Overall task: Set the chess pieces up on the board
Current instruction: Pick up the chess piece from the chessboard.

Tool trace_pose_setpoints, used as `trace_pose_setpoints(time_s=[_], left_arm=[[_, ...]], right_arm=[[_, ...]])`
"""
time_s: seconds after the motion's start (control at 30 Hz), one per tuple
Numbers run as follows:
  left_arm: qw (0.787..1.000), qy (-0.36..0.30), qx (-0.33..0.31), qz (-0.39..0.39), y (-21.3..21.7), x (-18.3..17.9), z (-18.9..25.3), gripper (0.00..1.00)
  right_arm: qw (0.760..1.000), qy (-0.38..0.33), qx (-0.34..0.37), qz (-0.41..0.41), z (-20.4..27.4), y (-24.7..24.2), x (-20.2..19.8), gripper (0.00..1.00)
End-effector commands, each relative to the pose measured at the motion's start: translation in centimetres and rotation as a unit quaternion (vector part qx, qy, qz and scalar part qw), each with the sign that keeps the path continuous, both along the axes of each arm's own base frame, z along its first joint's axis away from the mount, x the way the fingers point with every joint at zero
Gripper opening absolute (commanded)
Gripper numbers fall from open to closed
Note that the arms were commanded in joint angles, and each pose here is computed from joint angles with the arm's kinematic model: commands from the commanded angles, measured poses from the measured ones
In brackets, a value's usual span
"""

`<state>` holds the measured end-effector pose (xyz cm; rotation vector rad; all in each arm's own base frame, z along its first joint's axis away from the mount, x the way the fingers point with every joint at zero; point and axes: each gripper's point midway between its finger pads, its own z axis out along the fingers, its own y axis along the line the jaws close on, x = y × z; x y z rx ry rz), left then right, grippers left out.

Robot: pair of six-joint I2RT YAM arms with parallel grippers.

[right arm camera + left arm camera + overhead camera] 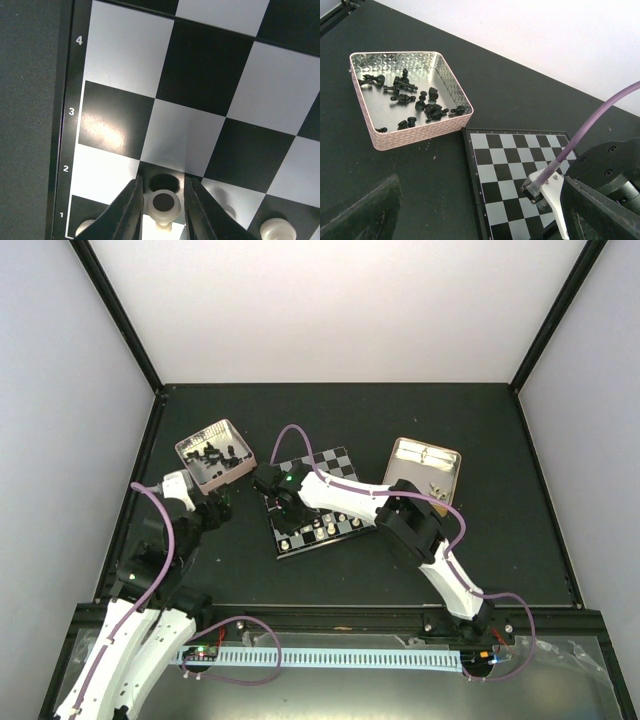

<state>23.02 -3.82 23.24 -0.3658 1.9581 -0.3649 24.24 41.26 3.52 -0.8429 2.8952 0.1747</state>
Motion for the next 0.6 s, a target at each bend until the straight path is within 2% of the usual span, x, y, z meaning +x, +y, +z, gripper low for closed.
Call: trace_pose_setpoints(time_s=[0.0, 0.13, 0.3, 0.43, 0.57], left_arm=[[1.0, 0.002, -0.007, 0.002, 0.0, 0.1, -0.1, 0.88], [1.0, 0.003, -0.009, 0.002, 0.0, 0.1, -0.2, 0.88], [1.0, 0.004, -0.012, 0.003, 0.0, 0.0, -0.3, 0.88], [1.0, 0.004, -0.015, 0.002, -0.1, 0.0, -0.4, 0.88], [1.0, 0.001, -0.02, -0.01, -0.5, 0.0, -0.5, 0.88]], right_arm=[[1.0, -0.005, -0.011, 0.001, -0.7, -0.2, 0.0, 0.22], [1.0, -0.001, -0.014, 0.001, -1.0, -0.4, -0.4, 0.2], [1.0, 0.001, -0.011, -0.006, -1.0, -0.5, -0.7, 0.13], [1.0, -0.011, 0.012, -0.019, -0.1, 0.3, -0.2, 0.12], [0.996, -0.03, 0.065, -0.046, 2.6, 1.6, 0.9, 0.12]])
